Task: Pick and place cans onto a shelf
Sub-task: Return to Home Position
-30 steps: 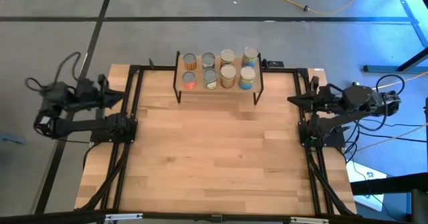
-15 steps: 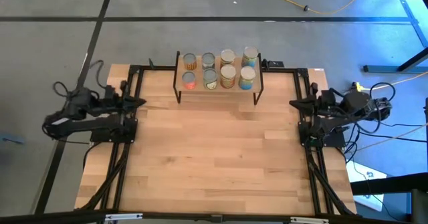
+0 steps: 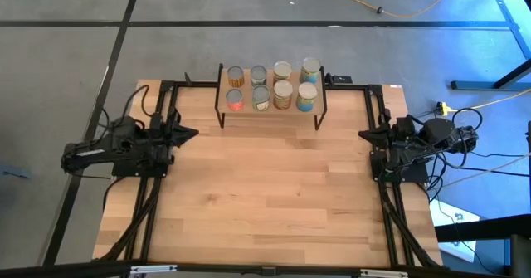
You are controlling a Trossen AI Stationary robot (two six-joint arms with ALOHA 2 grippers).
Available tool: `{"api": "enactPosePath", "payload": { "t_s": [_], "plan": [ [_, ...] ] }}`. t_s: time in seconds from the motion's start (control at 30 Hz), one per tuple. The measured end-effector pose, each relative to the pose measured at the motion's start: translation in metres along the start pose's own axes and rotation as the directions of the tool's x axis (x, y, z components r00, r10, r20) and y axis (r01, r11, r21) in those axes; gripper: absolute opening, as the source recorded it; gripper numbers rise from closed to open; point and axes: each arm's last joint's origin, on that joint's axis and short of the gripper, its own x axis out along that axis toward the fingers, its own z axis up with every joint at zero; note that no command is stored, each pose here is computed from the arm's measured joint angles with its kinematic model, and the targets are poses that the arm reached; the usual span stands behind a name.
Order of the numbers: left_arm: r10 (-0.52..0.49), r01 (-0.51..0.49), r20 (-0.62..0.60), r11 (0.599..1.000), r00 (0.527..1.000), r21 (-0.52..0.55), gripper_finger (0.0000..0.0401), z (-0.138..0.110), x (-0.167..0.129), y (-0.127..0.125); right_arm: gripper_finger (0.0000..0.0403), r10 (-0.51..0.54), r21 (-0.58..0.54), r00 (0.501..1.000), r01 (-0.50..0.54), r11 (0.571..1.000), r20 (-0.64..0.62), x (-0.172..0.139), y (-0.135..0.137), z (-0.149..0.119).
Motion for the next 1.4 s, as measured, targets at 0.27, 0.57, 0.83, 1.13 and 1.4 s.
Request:
{"api": "enactPosePath", "payload": {
  "t_s": [0.27,0.57,0.83,1.13,1.4],
  "plan": [
    [-0.006,0.006,0.005,1.000,1.000,-0.001,0.0000,-0.037,0.008,0.008,0.0000,0.037,-0.033,0.999,-0.037,0.999,-0.020,0.006,0.002,-0.010],
    [-0.039,0.037,-0.042,0.998,0.998,-0.041,0.0000,-0.063,0.010,0.012,0.0000,0.105,-0.049,0.994,-0.105,0.993,0.004,0.028,0.007,-0.048],
    [-0.127,0.125,-0.057,0.992,0.990,-0.027,0.0000,-0.063,0.010,0.010,0.0000,0.132,-0.080,0.991,-0.132,0.988,-0.011,0.038,0.007,-0.081],
    [-0.153,0.154,-0.066,0.988,0.986,-0.001,0.0000,-0.064,0.010,0.009,0.0000,0.148,-0.111,0.986,-0.156,0.981,-0.073,0.043,0.006,-0.104],
    [-0.125,0.125,-0.134,0.992,0.983,-0.011,0.0000,-0.070,0.009,0.011,0.0000,0.212,-0.188,0.976,-0.219,0.957,-0.059,0.043,0.008,-0.105]
  ]
}}
